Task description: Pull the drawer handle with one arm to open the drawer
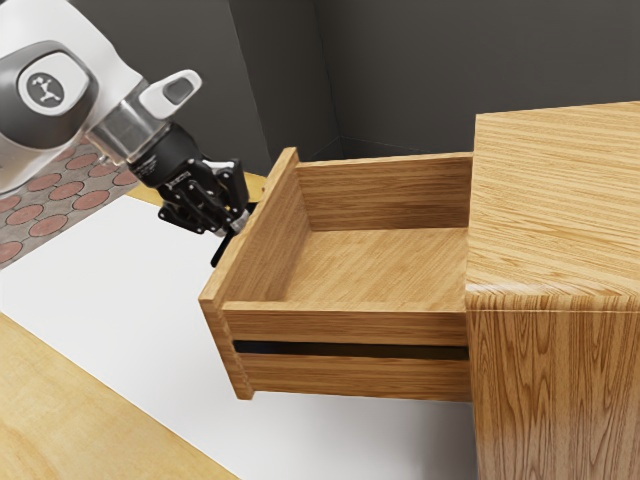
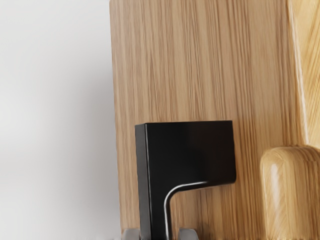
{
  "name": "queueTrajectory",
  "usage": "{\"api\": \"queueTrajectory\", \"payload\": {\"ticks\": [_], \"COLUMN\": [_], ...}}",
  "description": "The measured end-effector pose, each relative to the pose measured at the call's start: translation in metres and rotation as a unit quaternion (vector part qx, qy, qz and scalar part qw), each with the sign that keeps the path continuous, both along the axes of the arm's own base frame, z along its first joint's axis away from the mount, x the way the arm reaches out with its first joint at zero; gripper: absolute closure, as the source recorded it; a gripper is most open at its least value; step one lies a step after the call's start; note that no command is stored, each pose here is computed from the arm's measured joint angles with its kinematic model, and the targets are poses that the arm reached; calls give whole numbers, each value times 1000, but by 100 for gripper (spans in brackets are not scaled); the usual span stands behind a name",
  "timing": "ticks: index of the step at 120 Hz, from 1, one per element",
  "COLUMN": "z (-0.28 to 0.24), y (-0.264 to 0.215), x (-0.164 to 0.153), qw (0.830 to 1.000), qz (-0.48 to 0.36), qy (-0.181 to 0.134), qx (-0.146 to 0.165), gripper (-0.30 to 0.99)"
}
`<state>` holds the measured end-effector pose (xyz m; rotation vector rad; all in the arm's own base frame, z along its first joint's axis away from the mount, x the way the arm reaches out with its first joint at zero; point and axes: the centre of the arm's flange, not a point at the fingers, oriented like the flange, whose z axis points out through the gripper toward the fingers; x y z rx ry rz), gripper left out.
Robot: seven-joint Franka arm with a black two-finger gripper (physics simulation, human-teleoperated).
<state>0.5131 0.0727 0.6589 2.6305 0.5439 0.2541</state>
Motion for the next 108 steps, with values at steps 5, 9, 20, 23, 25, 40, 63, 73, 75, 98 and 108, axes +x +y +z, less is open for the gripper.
{"api": "queueTrajectory", "payload": {"ticks": [5,9,20,23,25,40,63,73,75,98,108], "z": [0,1,3,3,3,11,37,58,66,163,163], "y": [0,1,4,4,5,7,21,36,36,-27,-57], "x": [0,0,-2,-2,-2,-8,-23,-37,-40,-85,-91], "qw": [1000,1000,1000,1000,1000,1000,1000,999,999,977,956], "qz": [-1,-2,-4,-4,-4,-5,0,5,2,-103,-173], "qy": [-1,-2,-4,-5,-5,-10,-24,-30,-34,-61,-42], "qx": [-3,-5,-8,-8,-8,-5,-1,9,18,178,235], "gripper": [66,64,61,61,60,58,56,54,53,29,19]}}
